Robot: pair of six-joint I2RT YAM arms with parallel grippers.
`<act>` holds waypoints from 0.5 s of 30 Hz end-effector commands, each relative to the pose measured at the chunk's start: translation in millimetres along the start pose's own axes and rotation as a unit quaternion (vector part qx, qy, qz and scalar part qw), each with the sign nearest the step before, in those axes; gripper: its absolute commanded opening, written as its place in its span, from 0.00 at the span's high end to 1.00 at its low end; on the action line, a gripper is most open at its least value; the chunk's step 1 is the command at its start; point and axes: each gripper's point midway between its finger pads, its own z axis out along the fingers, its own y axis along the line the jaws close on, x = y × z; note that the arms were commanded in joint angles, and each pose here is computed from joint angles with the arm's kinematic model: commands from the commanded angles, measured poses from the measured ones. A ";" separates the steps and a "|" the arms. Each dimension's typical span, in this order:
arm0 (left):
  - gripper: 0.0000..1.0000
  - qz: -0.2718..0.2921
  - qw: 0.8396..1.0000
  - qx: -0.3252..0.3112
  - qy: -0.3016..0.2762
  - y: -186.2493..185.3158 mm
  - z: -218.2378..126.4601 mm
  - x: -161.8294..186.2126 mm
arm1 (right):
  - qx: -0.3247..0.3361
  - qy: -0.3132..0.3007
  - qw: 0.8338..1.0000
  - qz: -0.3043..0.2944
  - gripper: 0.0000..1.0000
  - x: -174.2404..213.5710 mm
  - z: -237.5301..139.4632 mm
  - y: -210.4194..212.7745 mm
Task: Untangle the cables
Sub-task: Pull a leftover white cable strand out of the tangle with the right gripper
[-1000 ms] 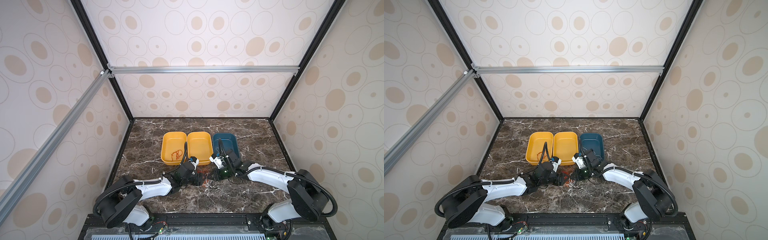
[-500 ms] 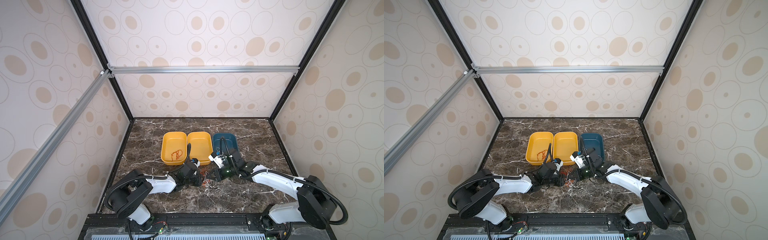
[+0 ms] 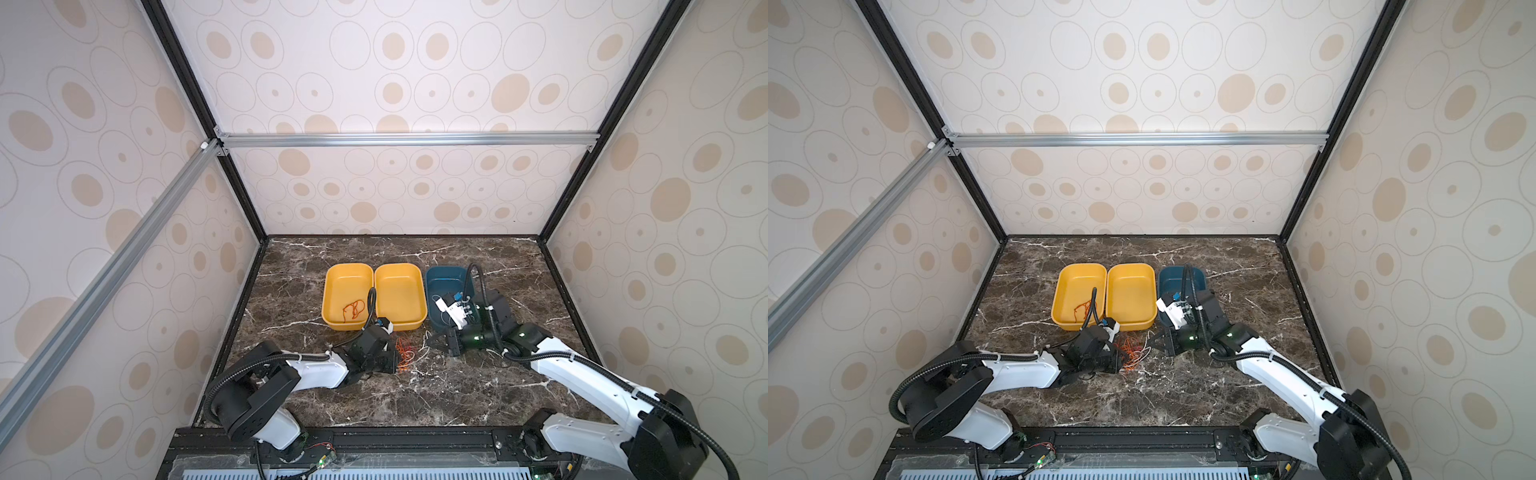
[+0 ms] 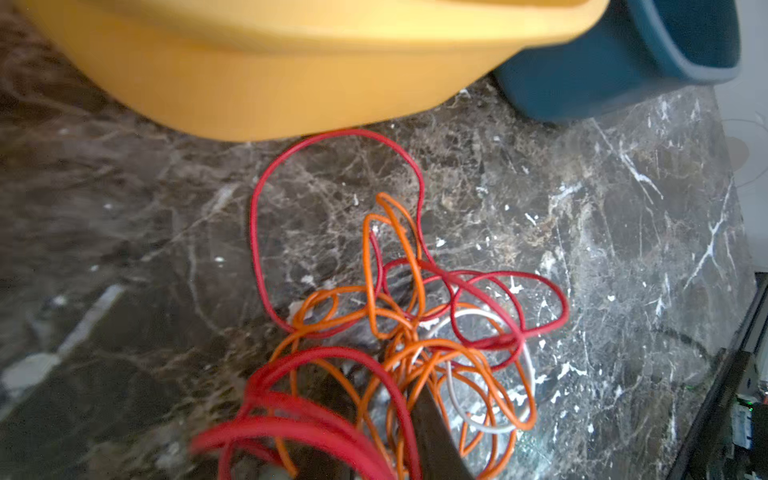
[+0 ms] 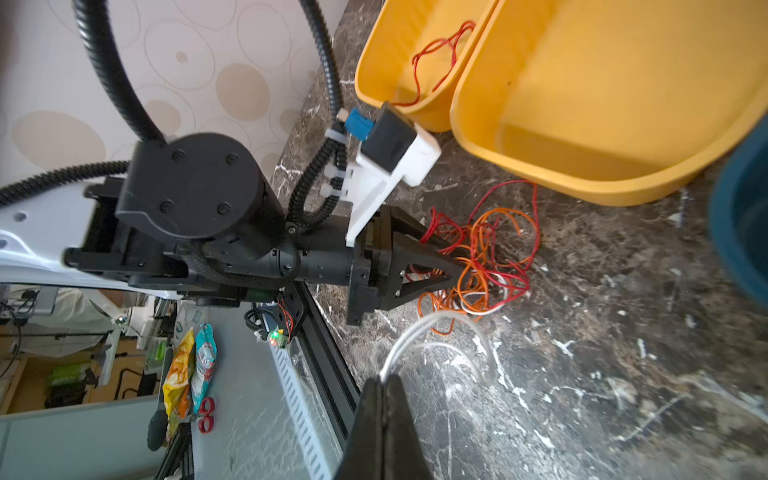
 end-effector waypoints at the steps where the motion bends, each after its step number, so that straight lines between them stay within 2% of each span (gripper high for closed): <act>1: 0.79 -0.017 0.999 -0.039 0.007 21.1 -4.7 7.6 | 0.004 -0.015 1.000 0.003 1.00 -7.6 -18.2 0.6; 10: 0.79 -0.028 0.998 -0.048 0.000 28.6 -12.3 8.3 | 0.051 -0.044 0.998 0.015 1.00 -16.1 -38.0 -16.6; 12: 0.83 -0.028 0.998 -0.048 -0.002 29.5 -13.7 8.1 | 0.067 -0.053 0.996 0.017 1.00 -18.7 -41.6 -21.4; 15: 0.84 -0.029 0.998 -0.052 -0.006 31.6 -15.7 7.1 | 0.098 -0.065 0.993 0.019 1.00 -21.4 -47.8 -29.9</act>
